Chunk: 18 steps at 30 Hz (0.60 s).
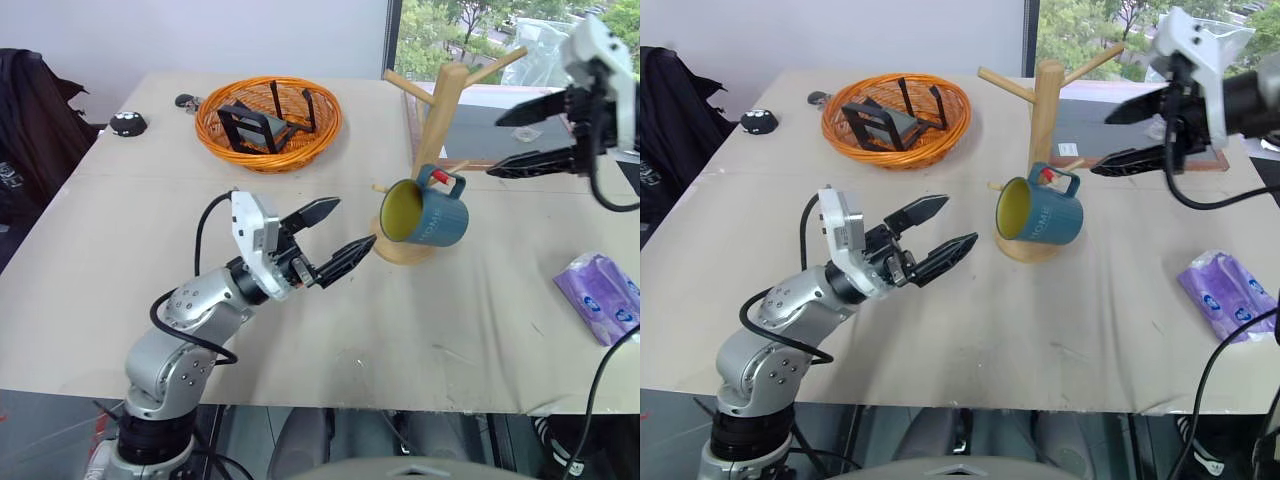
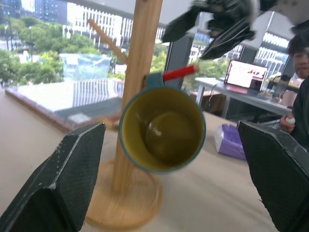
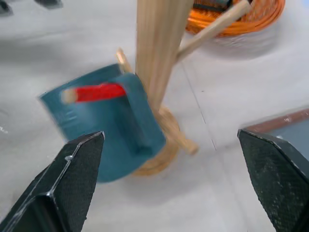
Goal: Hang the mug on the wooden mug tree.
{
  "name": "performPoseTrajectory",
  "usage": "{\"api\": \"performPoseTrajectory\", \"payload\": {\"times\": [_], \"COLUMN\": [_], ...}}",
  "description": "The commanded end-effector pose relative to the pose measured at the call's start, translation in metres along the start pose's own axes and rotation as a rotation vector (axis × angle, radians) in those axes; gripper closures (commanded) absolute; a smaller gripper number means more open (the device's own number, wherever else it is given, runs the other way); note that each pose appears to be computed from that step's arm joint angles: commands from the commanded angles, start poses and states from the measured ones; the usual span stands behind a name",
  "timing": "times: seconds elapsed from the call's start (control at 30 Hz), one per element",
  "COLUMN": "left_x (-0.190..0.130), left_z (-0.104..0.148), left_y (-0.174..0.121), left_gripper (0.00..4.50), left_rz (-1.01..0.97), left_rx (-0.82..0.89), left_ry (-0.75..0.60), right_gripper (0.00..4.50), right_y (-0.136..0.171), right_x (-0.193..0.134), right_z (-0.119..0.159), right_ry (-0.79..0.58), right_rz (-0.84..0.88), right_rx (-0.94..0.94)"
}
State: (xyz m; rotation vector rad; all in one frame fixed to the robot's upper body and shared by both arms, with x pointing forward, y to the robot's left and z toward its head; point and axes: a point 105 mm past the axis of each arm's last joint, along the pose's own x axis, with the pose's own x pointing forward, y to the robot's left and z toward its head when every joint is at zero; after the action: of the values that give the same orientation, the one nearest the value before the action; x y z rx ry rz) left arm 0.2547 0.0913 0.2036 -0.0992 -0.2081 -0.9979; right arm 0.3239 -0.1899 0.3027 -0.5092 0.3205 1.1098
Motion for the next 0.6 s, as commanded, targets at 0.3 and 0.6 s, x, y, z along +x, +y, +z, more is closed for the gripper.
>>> {"api": "performPoseTrajectory", "payload": {"times": [0.3, 0.6], "left_x": [-0.063, -0.091], "left_z": [-0.078, -0.106], "left_y": [0.002, 0.010], "left_gripper": [0.00, 0.00], "left_rz": [0.166, 0.258], "left_rx": [0.001, 0.067], "left_ry": [0.426, 0.507], "right_gripper": [0.03, 0.03], "right_y": [0.104, 0.155], "right_x": [0.026, 0.058], "right_z": [-0.116, -0.178], "right_ry": [-0.407, -0.469], "right_rz": [-0.314, -0.463], "right_rx": [0.315, 0.432]}}
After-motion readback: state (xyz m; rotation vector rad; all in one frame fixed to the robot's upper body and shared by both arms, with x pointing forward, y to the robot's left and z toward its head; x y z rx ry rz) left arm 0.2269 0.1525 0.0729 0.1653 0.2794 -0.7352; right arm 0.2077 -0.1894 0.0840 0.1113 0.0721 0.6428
